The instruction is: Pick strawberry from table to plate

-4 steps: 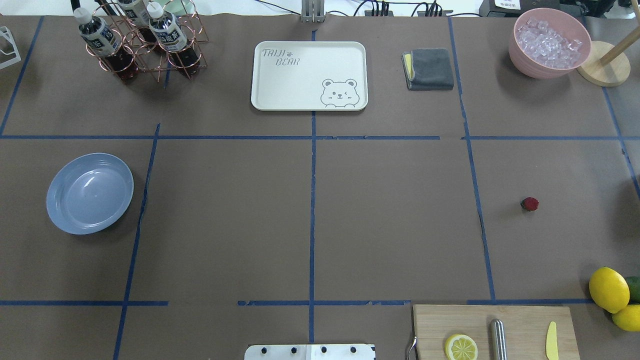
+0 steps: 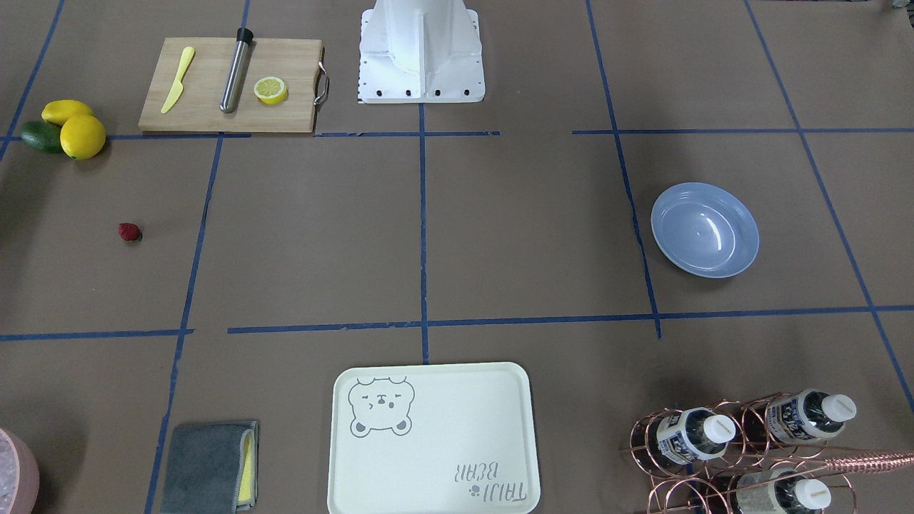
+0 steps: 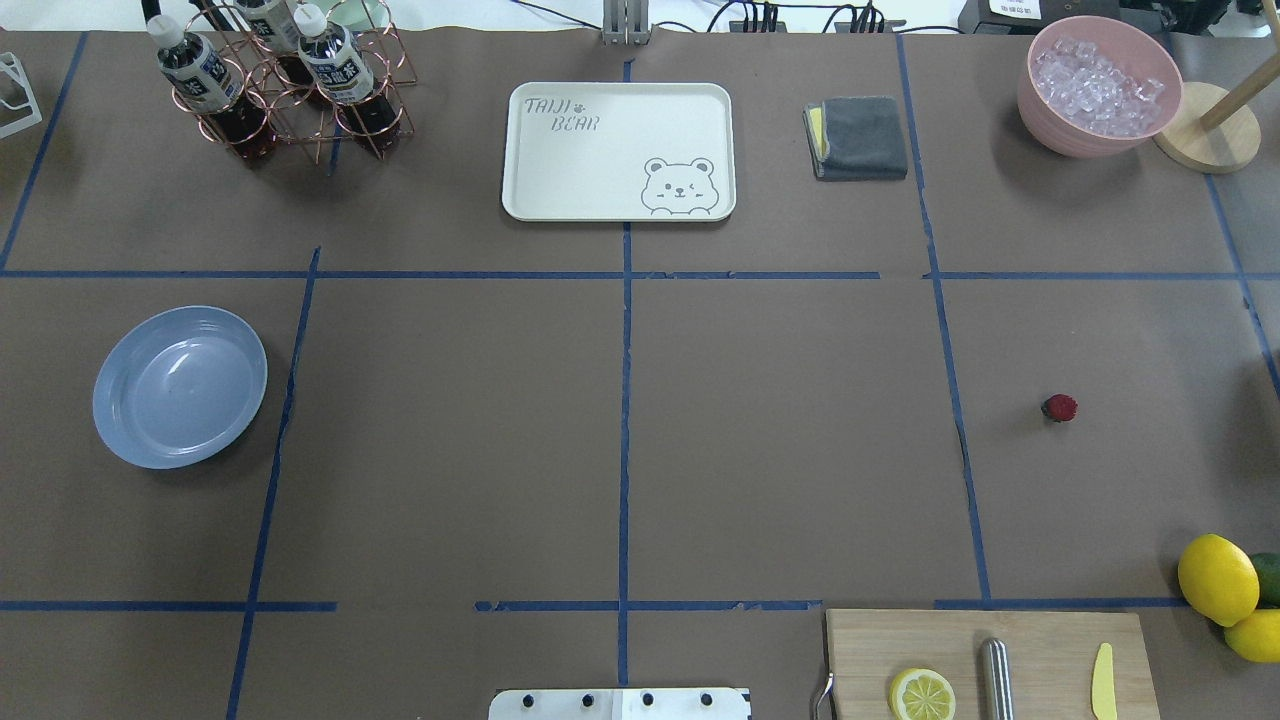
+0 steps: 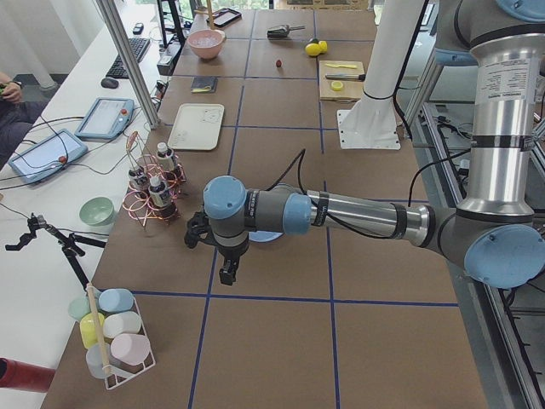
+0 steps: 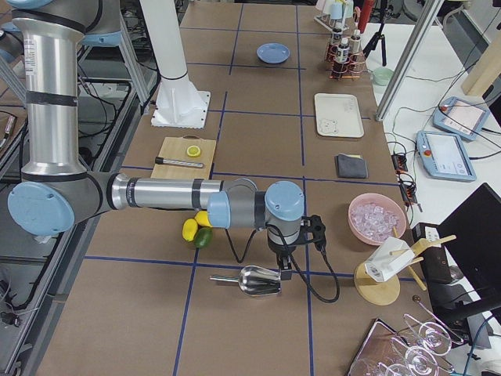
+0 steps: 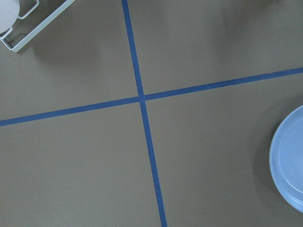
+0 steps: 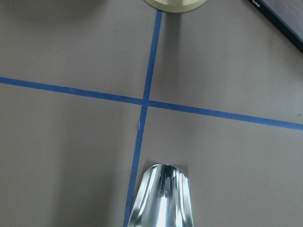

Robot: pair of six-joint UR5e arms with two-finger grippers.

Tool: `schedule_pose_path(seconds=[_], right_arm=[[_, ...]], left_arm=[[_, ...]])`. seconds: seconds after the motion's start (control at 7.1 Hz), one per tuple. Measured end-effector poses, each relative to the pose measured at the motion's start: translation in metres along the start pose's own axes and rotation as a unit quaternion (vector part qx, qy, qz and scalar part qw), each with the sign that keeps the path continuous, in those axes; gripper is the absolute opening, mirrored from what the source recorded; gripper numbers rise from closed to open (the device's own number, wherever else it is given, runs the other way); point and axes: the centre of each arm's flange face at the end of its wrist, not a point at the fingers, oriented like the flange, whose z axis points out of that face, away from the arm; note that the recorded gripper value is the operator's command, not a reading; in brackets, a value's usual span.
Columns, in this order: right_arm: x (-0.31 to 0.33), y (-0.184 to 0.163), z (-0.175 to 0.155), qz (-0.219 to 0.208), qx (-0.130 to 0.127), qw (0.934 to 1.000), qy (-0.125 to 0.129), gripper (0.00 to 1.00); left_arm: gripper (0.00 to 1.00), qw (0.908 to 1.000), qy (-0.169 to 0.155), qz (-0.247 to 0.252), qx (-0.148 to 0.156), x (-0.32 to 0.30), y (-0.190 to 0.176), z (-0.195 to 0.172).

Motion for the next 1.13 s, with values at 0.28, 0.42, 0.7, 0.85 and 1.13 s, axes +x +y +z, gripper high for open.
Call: schedule_pose_path(seconds=[0.28,0.42,0.7,0.85,1.13], right_arm=[[-0.016,-0.012,-0.004,0.001,0.023,0.9997,0.000,1.00],[-0.020,-0.016,-0.004,0.009,0.030,0.9995,-0.003,1.00],[-0.028,-0.018,-0.004,0.014,0.036,0.9985,-0.040,1.00],[-0.035,-0.021,-0.008,0.009,0.042,0.9977,-0.054,1.00],[-0.041,-0.023,-0.010,0.001,0.048,0.9970,-0.061,1.00]], left_arm=[[1.00,0.9994,-0.025,0.018,0.014,0.007,-0.008,-0.010],[1.00,0.9978,-0.036,0.042,0.036,0.014,-0.018,-0.018],[1.00,0.9821,-0.052,0.131,0.125,0.023,-0.045,-0.030],[1.00,0.9699,-0.052,0.171,0.166,0.024,-0.052,-0.028],[1.00,0.9639,-0.001,0.185,0.192,0.043,-0.059,-0.009]])
